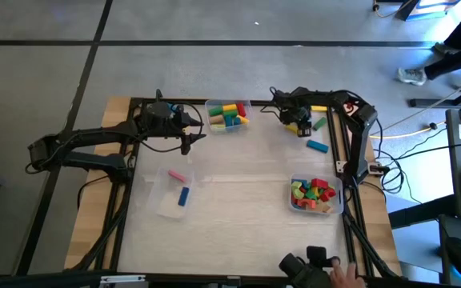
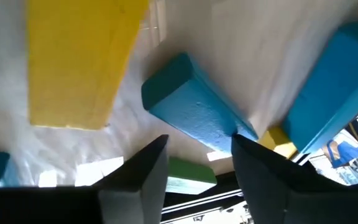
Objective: Sort blocks by size
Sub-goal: Put the blue rectangular block into the bottom left transparent bin
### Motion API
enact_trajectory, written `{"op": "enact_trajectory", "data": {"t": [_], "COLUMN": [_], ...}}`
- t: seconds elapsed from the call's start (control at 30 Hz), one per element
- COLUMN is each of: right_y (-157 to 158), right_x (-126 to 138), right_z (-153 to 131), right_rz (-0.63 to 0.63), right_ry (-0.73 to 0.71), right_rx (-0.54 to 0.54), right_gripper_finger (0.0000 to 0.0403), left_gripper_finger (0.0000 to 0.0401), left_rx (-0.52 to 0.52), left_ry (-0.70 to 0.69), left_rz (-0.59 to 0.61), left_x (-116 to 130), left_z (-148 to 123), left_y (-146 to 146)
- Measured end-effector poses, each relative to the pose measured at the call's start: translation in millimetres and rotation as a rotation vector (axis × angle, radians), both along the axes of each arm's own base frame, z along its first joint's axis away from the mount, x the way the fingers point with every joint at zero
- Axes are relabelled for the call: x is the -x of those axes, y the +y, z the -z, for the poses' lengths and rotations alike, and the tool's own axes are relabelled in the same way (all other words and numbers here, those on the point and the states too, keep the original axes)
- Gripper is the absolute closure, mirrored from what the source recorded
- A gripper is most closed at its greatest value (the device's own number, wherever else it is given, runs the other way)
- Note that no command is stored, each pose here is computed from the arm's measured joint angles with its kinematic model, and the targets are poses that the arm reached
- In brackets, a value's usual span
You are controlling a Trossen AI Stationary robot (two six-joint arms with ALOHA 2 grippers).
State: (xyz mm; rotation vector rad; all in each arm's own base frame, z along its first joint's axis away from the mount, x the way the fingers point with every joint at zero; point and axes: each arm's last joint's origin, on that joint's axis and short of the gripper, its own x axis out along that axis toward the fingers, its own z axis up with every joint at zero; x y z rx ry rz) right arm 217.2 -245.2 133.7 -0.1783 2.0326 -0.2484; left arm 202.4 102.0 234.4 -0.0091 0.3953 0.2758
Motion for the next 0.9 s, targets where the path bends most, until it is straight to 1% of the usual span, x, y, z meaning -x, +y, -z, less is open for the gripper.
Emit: {"op": "enact_trajectory", "data": {"t": [0.17,0.23,0.37,0.47,0.57,0.7,0.9], "right_y": [-1,-1,-3,-3,-3,-5,-8], "right_x": [-2,-5,-10,-13,-14,-15,-18], "right_z": [-3,-7,-12,-10,-9,-9,-8], "right_rz": [-0.015,-0.022,-0.029,-0.057,-0.058,-0.080,-0.089], "right_ry": [0.031,0.037,-0.002,-0.045,-0.080,-0.096,-0.175], "right_rx": [0.037,0.036,0.033,-0.002,-0.020,-0.021,-0.036], "right_gripper_finger": [0.0172,0.0156,0.0139,0.0138,0.0145,0.0163,0.0195], "left_gripper_finger": [0.0183,0.0183,0.0183,0.0183,0.0183,0.0183,0.0183], "left_rx": [0.001,0.000,-0.001,-0.002,0.003,0.003,0.012], "left_ry": [0.002,0.002,0.002,0.003,0.010,0.010,0.009], "left_rz": [0.000,0.001,0.001,0.001,0.001,0.001,-0.003], "left_x": [0,0,0,0,0,0,0], "left_z": [0,0,0,0,1,1,1], "left_y": [0,0,0,0,0,0,0]}}
